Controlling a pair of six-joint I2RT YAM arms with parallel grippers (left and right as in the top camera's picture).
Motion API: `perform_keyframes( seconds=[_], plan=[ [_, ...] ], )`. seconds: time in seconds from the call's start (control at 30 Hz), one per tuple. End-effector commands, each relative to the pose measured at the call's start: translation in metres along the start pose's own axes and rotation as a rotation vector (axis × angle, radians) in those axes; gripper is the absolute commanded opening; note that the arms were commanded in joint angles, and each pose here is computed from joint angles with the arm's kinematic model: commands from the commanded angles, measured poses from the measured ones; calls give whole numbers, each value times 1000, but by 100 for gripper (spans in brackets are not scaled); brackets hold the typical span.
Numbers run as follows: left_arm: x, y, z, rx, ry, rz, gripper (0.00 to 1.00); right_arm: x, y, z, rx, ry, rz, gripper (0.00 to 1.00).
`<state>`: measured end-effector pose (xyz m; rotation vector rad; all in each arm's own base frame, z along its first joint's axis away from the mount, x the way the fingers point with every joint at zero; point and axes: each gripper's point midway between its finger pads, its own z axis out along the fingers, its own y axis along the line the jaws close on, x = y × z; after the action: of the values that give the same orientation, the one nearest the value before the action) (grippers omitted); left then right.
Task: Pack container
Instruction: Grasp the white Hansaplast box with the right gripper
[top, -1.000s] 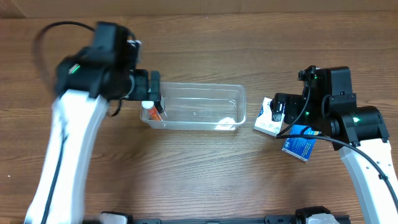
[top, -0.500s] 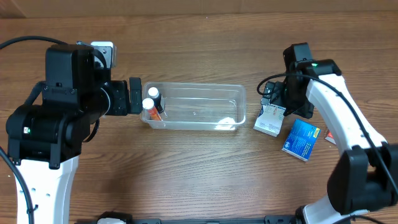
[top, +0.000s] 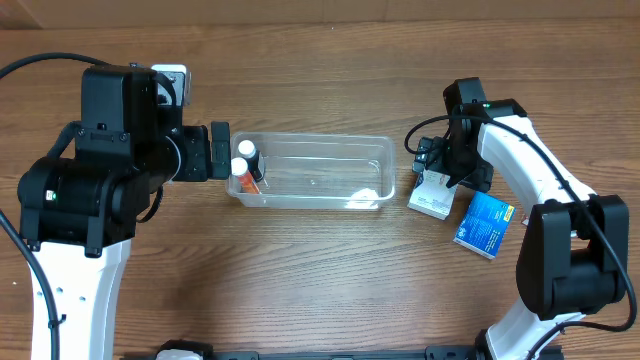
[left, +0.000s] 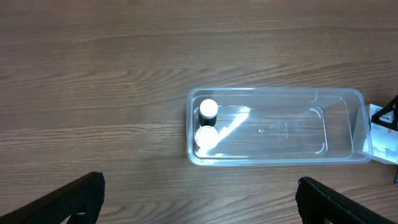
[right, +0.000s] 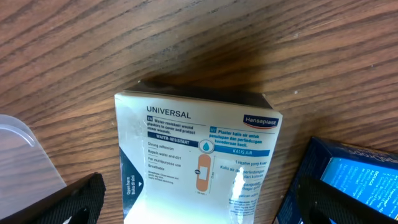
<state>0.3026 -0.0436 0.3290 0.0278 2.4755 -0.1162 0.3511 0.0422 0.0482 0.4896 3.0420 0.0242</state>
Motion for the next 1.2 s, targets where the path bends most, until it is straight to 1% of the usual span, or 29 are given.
perform_keyframes(
  seconds=[0.0, 0.1, 0.27, 0.43, 0.53, 0.57, 0.7, 0.77, 0.9, 1.03, 1.1, 1.17],
  plan=[
    [-1, 4, 1, -15, 0, 13, 100, 0, 3, 1, -11, -3, -1, 100],
    [-1, 4, 1, -15, 0, 13, 100, 0, 3, 4, -13, -8, 2, 100],
    [-1, 4, 1, -15, 0, 13, 100, 15, -4, 31, -7, 6, 21, 100],
    [-1, 4, 1, -15, 0, 13, 100, 15, -4, 33, -9, 3, 16, 100],
    [-1, 4, 1, -15, 1, 13, 100, 15, -4, 33, -8, 2, 16, 90],
    [-1, 4, 1, -15, 2, 13, 100, 15, -4, 33, -8, 3, 16, 88],
    [-1, 4, 1, -15, 3, 13, 100, 15, -4, 33, -8, 3, 16, 82],
    [-1, 4, 1, -15, 3, 13, 100, 15, -4, 33, -8, 3, 16, 78],
    [-1, 4, 1, -15, 3, 13, 100, 14, -4, 32, -9, 1, 16, 75],
    [0, 4, 1, -16, 4, 13, 100, 0, 3, 10, -18, -18, 12, 74],
    [0, 4, 1, -16, 4, 13, 100, -10, 8, -13, -24, -31, -11, 74],
    [0, 4, 1, -16, 4, 13, 100, -23, 15, -51, -36, -60, -38, 73]
  ],
)
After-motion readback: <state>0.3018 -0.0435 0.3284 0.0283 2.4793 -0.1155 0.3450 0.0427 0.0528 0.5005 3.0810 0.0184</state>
